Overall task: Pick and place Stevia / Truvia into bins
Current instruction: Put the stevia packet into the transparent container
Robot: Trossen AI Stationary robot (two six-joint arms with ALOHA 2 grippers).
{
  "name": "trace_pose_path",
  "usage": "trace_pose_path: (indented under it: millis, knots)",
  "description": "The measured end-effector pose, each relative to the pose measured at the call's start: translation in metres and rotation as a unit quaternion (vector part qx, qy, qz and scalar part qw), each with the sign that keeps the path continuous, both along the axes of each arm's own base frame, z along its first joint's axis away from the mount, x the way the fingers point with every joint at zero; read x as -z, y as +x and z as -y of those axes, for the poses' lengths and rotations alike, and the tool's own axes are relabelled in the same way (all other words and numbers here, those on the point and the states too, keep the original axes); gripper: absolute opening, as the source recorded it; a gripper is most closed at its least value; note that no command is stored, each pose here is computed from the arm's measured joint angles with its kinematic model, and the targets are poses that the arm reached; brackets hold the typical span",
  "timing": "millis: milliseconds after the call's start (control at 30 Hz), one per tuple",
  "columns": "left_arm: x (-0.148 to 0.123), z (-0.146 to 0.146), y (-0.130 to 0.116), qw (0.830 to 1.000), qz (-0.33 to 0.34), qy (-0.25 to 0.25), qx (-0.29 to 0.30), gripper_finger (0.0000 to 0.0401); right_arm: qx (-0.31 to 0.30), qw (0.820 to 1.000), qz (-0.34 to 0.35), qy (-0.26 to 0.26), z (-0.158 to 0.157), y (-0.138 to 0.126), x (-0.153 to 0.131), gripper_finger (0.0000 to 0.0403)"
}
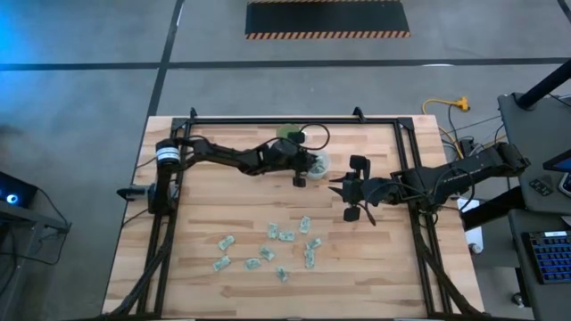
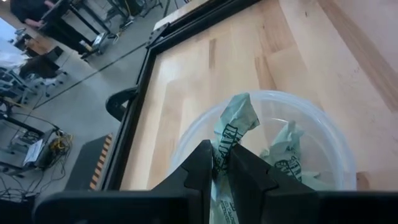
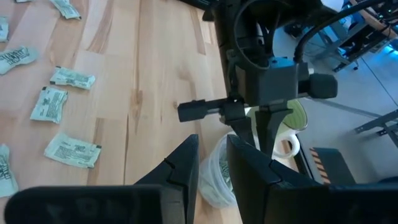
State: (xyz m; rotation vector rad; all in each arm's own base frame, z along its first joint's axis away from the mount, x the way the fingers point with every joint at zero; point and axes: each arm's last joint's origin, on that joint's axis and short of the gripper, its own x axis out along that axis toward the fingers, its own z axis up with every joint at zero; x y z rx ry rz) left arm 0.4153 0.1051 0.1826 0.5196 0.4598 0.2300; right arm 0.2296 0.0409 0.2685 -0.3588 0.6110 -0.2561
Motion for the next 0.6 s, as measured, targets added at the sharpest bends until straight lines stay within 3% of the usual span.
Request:
trace_pose_path:
  millis: [200,600]
  knots:
    - [-0.0038,0.0008,-0.0031,1.000,-0.008,-0.001,0.001,0.0049,0.002,1.000,0.001,0.003,0.0000,0.0000,0.0000,0.0073]
    - [-0.0047,0.0010,-0.0054,1.000,-0.022,-0.002,-0.005,0.0180,0.004,1.000,0.001,0.007,0.0000,-0.0002,0.0002,0.0073]
